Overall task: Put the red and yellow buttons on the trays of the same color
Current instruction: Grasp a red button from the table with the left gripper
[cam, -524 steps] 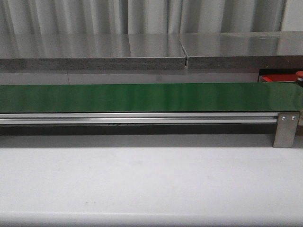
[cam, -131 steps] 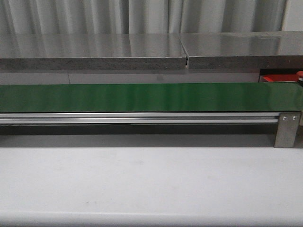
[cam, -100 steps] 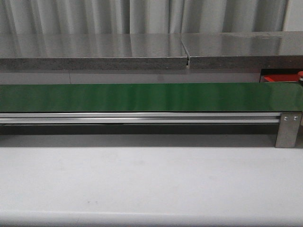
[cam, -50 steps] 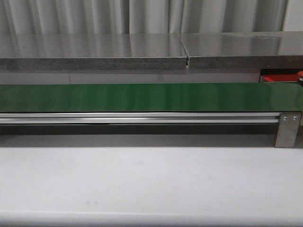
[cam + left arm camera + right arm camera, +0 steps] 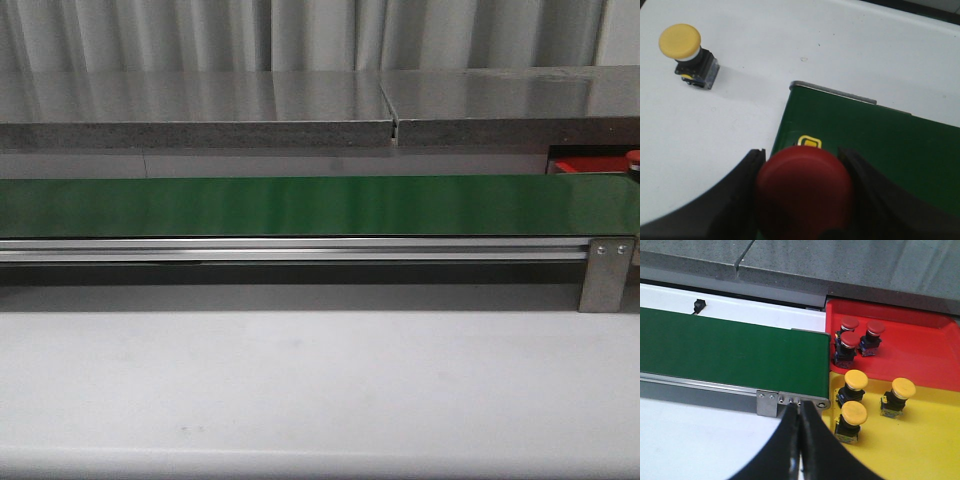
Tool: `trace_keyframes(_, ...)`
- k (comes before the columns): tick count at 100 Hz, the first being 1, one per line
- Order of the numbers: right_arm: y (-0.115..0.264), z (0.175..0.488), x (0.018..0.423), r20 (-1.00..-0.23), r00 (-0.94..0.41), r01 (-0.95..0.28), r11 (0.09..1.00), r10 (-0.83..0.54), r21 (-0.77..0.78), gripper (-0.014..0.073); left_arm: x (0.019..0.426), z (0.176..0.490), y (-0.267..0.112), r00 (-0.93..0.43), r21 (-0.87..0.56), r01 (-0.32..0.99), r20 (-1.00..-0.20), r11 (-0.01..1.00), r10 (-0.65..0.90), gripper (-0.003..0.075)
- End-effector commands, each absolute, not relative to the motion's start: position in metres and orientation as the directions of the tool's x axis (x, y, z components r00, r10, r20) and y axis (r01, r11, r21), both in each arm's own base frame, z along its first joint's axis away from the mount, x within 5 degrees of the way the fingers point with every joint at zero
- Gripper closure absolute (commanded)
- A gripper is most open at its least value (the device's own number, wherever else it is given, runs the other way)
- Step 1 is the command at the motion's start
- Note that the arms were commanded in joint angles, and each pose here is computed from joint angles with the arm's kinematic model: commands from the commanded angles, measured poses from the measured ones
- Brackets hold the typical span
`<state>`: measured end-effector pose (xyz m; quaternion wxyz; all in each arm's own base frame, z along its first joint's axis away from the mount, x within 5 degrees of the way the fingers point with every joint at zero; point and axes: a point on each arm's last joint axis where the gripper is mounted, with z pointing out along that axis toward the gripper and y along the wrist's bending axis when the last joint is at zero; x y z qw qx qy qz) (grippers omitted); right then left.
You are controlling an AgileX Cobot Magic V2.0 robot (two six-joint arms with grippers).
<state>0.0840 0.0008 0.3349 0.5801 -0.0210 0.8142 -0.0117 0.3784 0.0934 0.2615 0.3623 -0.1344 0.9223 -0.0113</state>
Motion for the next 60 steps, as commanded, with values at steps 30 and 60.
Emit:
trace_keyframes(30,0.0,0.349,0.085,-0.97,-0.235,-0.003,0.998,-0.055,-0.056,0.0713,0.383,0.266,0.089,-0.668,-0.128,-0.233,-0.699,0.964,-0.254,0.0561)
trace_keyframes(60,0.0,0.349,0.085,-0.97,-0.235,-0.003,0.998,-0.055,-0.056,0.0713,0.383,0.258,0.088,-0.702,-0.131,-0.232,-0.663,0.964,-0.259,0.0214)
